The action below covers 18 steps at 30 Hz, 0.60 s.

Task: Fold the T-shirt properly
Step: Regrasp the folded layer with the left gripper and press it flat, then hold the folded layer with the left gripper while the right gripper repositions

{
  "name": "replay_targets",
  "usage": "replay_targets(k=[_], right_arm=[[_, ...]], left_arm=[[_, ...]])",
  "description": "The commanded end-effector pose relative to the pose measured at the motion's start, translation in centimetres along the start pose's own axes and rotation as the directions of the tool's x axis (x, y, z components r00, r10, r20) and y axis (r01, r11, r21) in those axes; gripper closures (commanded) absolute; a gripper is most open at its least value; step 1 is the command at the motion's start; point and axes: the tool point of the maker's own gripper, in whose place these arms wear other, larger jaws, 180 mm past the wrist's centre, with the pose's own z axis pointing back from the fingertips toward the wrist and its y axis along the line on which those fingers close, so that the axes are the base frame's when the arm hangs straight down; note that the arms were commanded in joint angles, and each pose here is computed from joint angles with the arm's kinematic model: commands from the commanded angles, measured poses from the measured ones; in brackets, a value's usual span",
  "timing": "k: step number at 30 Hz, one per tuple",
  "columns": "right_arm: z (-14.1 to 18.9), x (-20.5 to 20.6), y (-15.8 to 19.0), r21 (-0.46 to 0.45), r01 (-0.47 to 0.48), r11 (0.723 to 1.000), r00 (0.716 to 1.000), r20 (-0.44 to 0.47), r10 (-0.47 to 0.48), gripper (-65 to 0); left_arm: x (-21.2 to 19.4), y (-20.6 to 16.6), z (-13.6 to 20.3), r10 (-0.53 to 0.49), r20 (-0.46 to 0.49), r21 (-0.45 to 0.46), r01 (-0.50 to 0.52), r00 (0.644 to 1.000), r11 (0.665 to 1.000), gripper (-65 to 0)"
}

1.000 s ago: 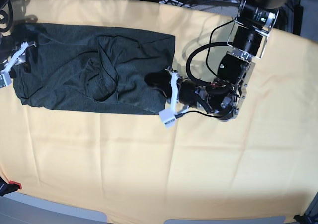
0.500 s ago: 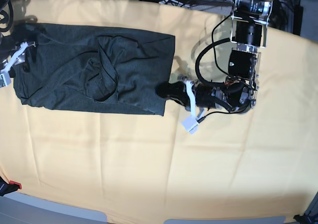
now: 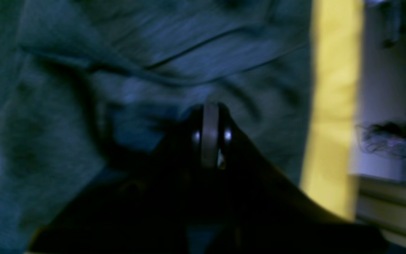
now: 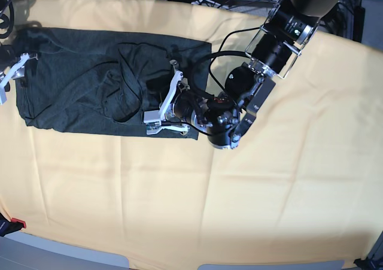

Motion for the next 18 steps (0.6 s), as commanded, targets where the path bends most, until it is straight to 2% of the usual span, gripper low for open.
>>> replay_targets(k=[1, 3, 6, 8, 12, 15, 18], right_arm=[[0.3, 0.7, -0.8, -0.012, 0.013, 1.000, 0.999, 0.030, -0.013, -36.6], [0.1, 0.0, -1.3, -0.002, 0.070, 0.998, 0.997, 0.027, -0.069, -40.7], [-0.5, -1.1, -2.4, 0.014, 0.177, 0.984, 0.984, 0.017, -0.178, -40.9], [-0.9, -1.6, -3.2, 0.047, 0.264, 0.963, 0.964, 0.021, -0.265, -40.9], [-1.3, -2.5, -3.7, 0.180, 0.414, 0.892, 0.906, 0.014, -0.423, -40.9], [-1.8, -2.8, -3.7, 0.271, 0.499, 0.823, 0.857, -0.014, -0.515, -40.9], [-2.7, -3.9, -4.4, 0.291, 0.552, 0.781, 0.823, -0.042, -0.566, -40.9]], left_arm=[[1.4, 0.2, 0.2, -0.031, 0.024, 0.025, 0.031, 0.999, 0.999, 0.0], [0.8, 0.9, -0.5, -0.028, -0.015, 0.082, 0.029, 0.999, 0.996, 0.0], [0.3, 1.2, -0.8, -0.031, -0.041, 0.111, 0.035, 0.999, 0.993, 0.0], [0.3, 1.1, -0.8, -0.028, -0.038, 0.107, 0.032, 0.999, 0.994, 0.0], [0.3, 0.8, -0.9, -0.022, -0.031, 0.095, 0.025, 0.999, 0.995, 0.0], [0.4, 0.7, -0.9, -0.020, -0.028, 0.089, 0.023, 0.999, 0.996, 0.0], [0.4, 0.7, -0.9, -0.020, -0.027, 0.088, 0.023, 0.999, 0.996, 0.0]])
